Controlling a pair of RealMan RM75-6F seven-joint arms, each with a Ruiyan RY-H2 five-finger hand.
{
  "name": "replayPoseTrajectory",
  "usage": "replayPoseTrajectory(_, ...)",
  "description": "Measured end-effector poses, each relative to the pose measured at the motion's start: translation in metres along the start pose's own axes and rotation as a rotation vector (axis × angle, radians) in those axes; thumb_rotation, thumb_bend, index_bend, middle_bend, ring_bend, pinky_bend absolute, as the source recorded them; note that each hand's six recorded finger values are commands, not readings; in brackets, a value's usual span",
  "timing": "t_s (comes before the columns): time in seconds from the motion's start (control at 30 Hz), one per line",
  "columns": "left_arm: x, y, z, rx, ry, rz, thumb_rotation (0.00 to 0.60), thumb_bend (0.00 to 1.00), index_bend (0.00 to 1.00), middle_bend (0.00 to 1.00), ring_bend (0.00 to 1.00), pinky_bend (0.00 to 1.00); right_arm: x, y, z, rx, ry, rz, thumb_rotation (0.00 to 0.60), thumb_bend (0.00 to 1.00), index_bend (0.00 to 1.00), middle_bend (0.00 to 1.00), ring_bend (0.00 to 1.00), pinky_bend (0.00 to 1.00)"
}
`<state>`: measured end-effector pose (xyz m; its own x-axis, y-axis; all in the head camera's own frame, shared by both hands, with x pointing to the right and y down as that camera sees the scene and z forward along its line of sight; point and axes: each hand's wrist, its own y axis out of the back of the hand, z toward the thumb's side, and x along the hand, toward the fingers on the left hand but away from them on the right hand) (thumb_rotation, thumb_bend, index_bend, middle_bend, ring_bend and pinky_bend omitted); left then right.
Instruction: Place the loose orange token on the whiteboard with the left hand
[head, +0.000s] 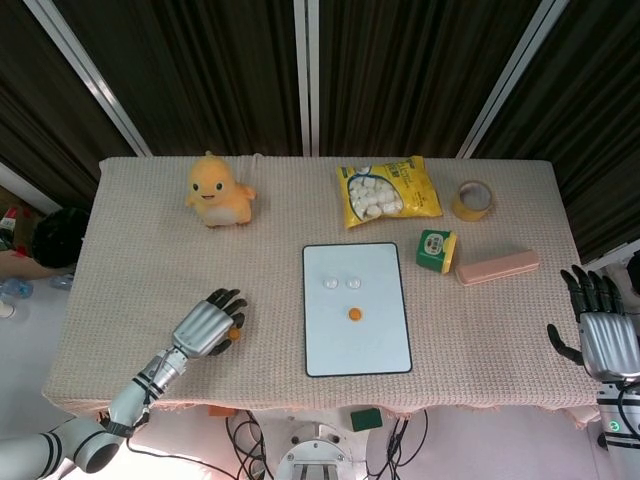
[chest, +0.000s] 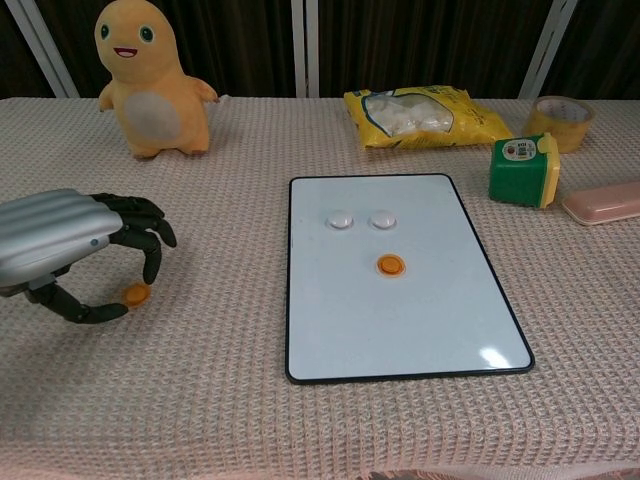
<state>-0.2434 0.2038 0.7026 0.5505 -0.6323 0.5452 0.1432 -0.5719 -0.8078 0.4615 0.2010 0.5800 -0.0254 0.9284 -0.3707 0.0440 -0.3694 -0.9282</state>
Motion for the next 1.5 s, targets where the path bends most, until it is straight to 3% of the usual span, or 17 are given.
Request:
replayPoseTrajectory(0.13, 0.012, 0.018, 0.02, 0.012, -0.061, 0.025, 0.6, 0.26, 0.54, 0.23, 0.12, 0.19, 0.0, -0.002, 0.001, 0.001, 0.003, 0.004, 0.6, 0.34, 0.0, 0.0, 0.0, 0.0)
replayPoseTrajectory(0.4, 0.062, 0.045, 0.061, 0.009, -0.167, 0.005, 0.6, 0.26, 0.55, 0.23, 0.12, 0.19, -0.001, 0.001, -0.001, -0.007, -0.003, -0.007, 0.6, 0.34, 0.0, 0.0, 0.0, 0.0)
replayPoseTrajectory(0.73, 0.111, 0.046, 0.111, 0.093, -0.259, 0.028, 0.6, 0.26, 0.56, 0.22, 0.11, 0.19, -0.003, 0.005, -0.007, -0.016, -0.018, -0.019, 0.6, 0.34, 0.0, 0.0, 0.0, 0.0)
replayPoseTrajectory(1.2, 0.153, 0.04, 0.131, 0.109, -0.246, 0.001, 0.6, 0.26, 0.57, 0.21, 0.11, 0.18, -0.002, 0.009, -0.013, -0.027, -0.024, -0.039, 0.6, 0.34, 0.0, 0.0, 0.0, 0.0)
replayPoseTrajectory(1.5, 0.166, 0.042, 0.134, 0.117, -0.223, 0.021, 0.6, 0.26, 0.58, 0.21, 0.11, 0.18, -0.003, 0.008, -0.017, -0.037, -0.029, -0.042, 0.6, 0.34, 0.0, 0.0, 0.0, 0.0)
